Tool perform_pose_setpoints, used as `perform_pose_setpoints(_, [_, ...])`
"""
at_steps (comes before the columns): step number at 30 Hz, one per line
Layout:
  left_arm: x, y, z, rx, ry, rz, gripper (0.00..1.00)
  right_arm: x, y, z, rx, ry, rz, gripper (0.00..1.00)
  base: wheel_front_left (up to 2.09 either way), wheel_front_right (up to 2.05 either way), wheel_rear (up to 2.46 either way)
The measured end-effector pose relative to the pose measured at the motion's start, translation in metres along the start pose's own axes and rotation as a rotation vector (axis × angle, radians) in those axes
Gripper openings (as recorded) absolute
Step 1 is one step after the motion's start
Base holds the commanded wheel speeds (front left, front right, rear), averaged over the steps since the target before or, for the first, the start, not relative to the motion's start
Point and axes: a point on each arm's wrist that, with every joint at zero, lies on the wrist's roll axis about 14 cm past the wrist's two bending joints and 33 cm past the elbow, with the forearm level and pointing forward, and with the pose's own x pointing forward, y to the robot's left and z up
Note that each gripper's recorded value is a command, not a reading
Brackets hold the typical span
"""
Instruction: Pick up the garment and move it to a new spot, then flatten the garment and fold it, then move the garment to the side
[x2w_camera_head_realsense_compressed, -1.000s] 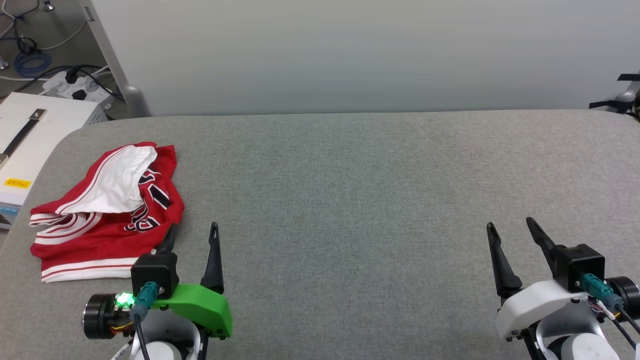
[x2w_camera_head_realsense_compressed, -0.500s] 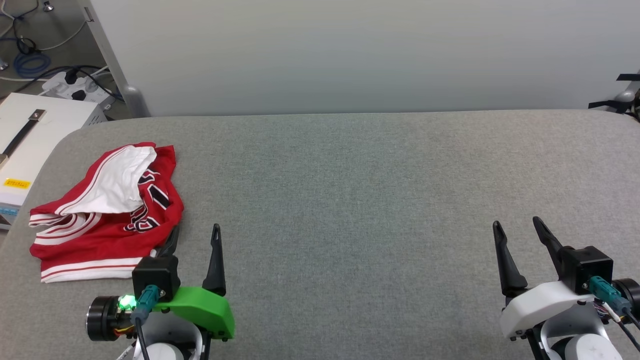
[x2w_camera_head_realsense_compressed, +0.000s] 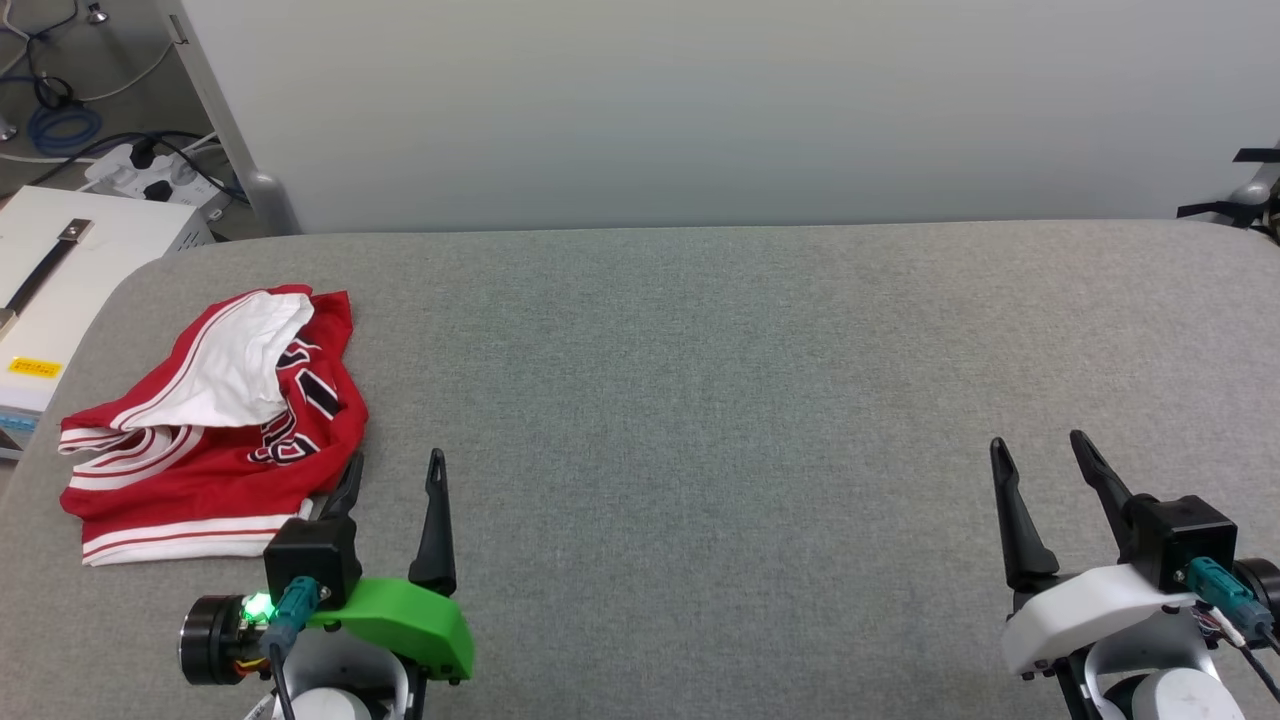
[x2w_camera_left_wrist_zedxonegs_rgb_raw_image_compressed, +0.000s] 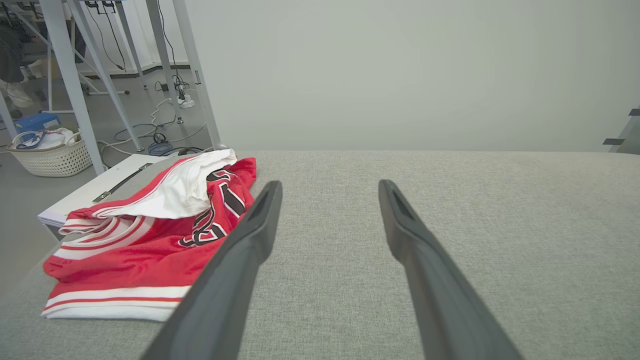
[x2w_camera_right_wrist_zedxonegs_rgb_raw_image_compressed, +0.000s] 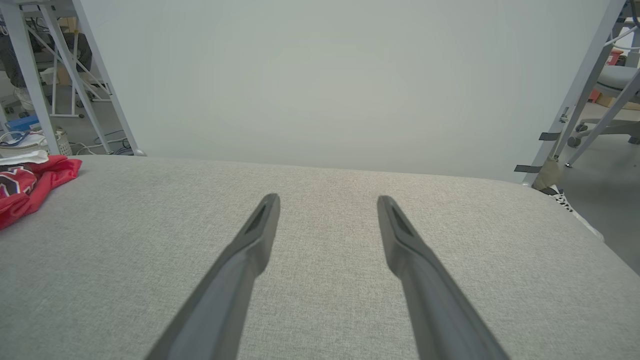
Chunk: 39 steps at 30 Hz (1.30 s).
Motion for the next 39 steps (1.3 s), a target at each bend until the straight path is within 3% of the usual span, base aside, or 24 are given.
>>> perform_pose_setpoints(18, [-0.004, 0.004, -0.003, -0.027, -0.012, 0.016, 1.00, 0.003, 0.005, 0.000, 0.041, -0.024, 0.014, 1.00, 0.00, 0.00, 0.00])
perform_pose_setpoints(39, [-0.033, 0.053, -0.008, -0.047, -0.021, 0.180, 1.00, 0.023, 0.072, -0.013, 0.080, -0.011, 0.210, 1.00, 0.00, 0.00, 0.00])
